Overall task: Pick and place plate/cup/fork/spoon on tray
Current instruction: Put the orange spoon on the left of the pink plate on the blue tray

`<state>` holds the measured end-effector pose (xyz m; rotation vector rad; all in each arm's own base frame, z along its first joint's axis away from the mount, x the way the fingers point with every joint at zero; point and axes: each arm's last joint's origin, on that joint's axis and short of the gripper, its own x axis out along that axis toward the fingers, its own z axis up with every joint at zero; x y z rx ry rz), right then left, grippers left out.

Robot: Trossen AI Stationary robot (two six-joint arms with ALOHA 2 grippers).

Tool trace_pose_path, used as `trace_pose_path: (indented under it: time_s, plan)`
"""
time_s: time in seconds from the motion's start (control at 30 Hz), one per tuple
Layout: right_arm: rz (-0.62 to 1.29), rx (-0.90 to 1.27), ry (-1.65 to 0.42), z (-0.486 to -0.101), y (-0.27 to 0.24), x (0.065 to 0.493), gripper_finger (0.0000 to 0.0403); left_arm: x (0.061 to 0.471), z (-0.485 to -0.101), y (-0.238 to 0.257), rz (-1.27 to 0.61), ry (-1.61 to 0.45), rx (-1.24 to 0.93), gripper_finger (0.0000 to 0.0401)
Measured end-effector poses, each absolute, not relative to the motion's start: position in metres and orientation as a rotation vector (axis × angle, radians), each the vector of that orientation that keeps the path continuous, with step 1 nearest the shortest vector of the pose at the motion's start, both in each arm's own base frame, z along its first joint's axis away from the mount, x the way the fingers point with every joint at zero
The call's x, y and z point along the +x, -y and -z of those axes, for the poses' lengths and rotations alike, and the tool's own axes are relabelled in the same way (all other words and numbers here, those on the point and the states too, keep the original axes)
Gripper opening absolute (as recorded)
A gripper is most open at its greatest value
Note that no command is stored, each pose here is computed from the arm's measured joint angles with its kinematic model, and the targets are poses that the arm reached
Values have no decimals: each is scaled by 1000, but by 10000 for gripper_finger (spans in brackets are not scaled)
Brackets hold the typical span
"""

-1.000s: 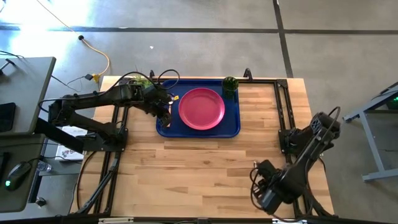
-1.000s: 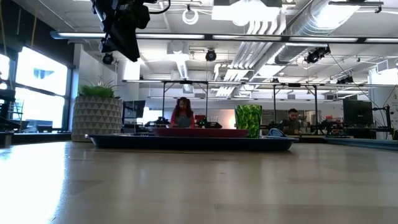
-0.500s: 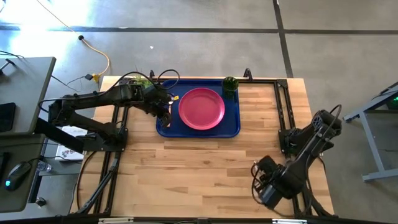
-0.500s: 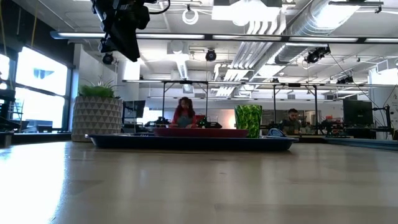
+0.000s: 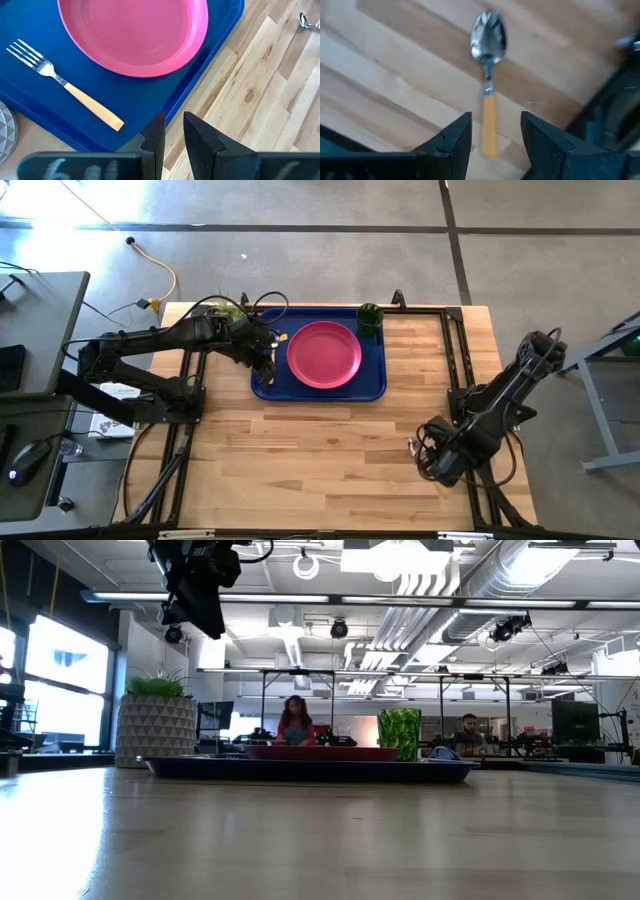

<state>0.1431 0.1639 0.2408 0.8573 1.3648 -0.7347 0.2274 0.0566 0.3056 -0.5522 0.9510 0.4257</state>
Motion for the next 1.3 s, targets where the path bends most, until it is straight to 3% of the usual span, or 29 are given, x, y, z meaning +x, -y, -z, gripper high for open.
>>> trace_pose_path:
  time_s: [0.27, 0.5, 1.3]
  plan:
    - [601, 987, -1399, -196, -167, 143, 160, 227, -306, -57, -430, -950, -559, 58]
    - [617, 1073, -1430, -173, -164, 138, 160, 227, -306, -57, -435, -948, -568, 58]
    - [740, 989, -1518, -131, -176, 146, 154, 227, -306, -57, -445, -946, -563, 58]
